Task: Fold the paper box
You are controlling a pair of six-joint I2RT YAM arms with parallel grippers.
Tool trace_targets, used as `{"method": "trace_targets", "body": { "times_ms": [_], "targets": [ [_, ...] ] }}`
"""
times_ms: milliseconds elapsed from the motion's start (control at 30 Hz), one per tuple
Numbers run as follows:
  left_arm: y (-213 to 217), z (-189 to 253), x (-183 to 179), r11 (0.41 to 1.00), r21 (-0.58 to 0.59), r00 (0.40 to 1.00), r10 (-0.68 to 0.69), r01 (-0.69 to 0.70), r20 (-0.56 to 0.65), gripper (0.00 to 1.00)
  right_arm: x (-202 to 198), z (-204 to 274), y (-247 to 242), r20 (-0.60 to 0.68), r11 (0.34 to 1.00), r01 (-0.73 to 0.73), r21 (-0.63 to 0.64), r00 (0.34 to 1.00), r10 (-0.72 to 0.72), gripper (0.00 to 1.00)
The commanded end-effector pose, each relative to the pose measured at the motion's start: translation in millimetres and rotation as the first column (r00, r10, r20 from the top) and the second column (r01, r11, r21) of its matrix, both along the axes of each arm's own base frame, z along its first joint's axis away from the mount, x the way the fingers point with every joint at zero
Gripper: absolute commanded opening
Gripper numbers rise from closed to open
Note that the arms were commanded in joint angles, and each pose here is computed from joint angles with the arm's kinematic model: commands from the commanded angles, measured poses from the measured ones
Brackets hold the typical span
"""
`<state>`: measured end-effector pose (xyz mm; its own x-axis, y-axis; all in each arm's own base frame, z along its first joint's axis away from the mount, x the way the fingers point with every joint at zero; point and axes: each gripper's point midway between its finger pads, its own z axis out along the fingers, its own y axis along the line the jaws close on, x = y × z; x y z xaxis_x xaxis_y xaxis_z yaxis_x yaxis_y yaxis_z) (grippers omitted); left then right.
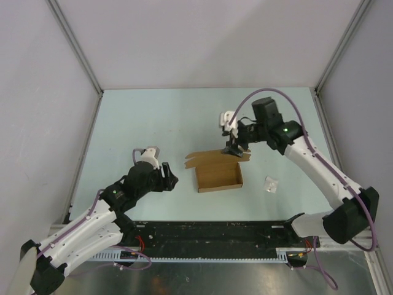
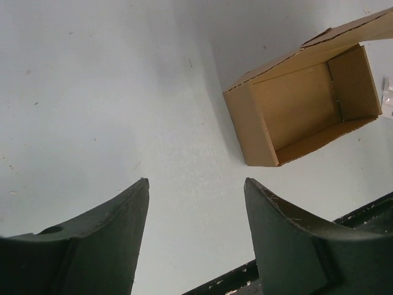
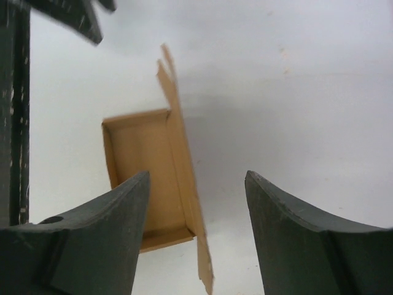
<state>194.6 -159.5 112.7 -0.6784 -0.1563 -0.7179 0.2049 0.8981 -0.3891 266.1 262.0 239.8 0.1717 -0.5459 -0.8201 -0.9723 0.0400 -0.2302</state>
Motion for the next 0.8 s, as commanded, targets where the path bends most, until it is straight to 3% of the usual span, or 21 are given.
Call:
{"method": "trace_targets", "body": {
  "times_ms": [0, 67, 100, 200, 233, 300, 333, 400, 433, 500, 533, 633, 700, 767],
  "targets": [
    [3.0, 1.4, 3.6, 0.999, -0.013, 0.999, 0.036, -0.036, 0.005, 0.69, 9.6, 78.7, -4.6, -0.009, 0.956, 0.135, 0.26, 0.991, -0.137, 0.7],
    [2.3, 1.7, 4.0, 0.999, -0.013, 0.999, 0.036, -0.036, 0.002, 0.69, 28.0, 97.5, -11.5, -0.007, 0.916, 0.247, 0.315, 0.966, -0.258, 0.73],
    [2.4, 2.6, 5.1, 0.999, -0.011, 0.999, 0.04, -0.04, 0.003, 0.69, 34.7, 105.3, -17.2, -0.109, 0.863, 0.363, 0.351, 0.931, -0.347, 0.73],
    [2.7, 4.9, 7.8, 0.998, -0.012, 0.999, 0.054, -0.054, 0.006, 0.7, 54.9, 128.9, -38.8, -0.225, 0.707, 0.566, 0.423, 0.822, -0.523, 0.73],
    [2.7, 5.3, 8.1, 0.998, -0.009, 0.998, 0.055, -0.055, 0.006, 0.7, 63.8, 134.6, -55.9, -0.35, 0.584, 0.688, 0.431, 0.724, -0.595, 0.72],
    [2.6, 8.3, 9.6, 0.998, -0.014, 0.998, 0.06, -0.06, 0.012, 0.71, 68.9, 131.8, -74.2, -0.436, 0.5, 0.766, 0.405, 0.642, -0.631, 0.72],
    [2.4, 9.3, 9.8, 0.998, -0.015, 0.998, 0.06, -0.06, 0.014, 0.71, 75.0, 130.3, -92.8, -0.517, 0.398, 0.836, 0.378, 0.547, -0.658, 0.72],
    [1.8, 10.1, 10.5, 0.998, -0.009, 0.998, 0.055, -0.054, 0.015, 0.72, 74.0, 111.1, -116.5, -0.592, 0.267, 0.924, 0.274, 0.381, -0.71, 0.71],
    [2.5, 10.0, 10.9, 0.999, -0.004, 0.998, 0.053, -0.053, 0.019, 0.72, 74.0, 90.8, -133.5, -0.633, 0.163, 0.966, 0.198, 0.253, -0.732, 0.72],
    [2.3, 9.3, 11.2, 0.999, 0.005, 0.999, 0.046, -0.046, 0.02, 0.73, 63.0, 79.2, -152.2, -0.677, 0.049, 0.986, 0.157, 0.144, -0.722, 0.7],
    [2.5, 8.4, 10.8, 0.999, 0.004, 0.999, 0.048, -0.048, 0.018, 0.74, 55.4, 48.8, -167.7, -0.682, -0.031, 0.997, 0.073, 0.028, -0.731, 0.55],
    [2.4, 5.8, 10.0, 0.999, 0.003, 0.999, 0.052, -0.052, 0.007, 0.76, 38.6, 25.5, -205.7, -0.706, -0.205, 0.978, 0.044, -0.114, -0.699, 0.23],
    [1.8, 5.9, 10.0, 0.998, -0.002, 0.998, 0.055, -0.055, 0.002, 0.77, 26.3, -0.4, -228.4, -0.729, -0.294, 0.956, -0.006, -0.205, -0.653, 0.22],
    [1.8, 5.6, 9.8, 0.998, -0.004, 0.998, 0.057, -0.057, 0.0, 0.77, 13.2, -28.0, -234.9, -0.741, -0.318, 0.943, -0.098, -0.282, -0.609, 0.31]
  ]
}}
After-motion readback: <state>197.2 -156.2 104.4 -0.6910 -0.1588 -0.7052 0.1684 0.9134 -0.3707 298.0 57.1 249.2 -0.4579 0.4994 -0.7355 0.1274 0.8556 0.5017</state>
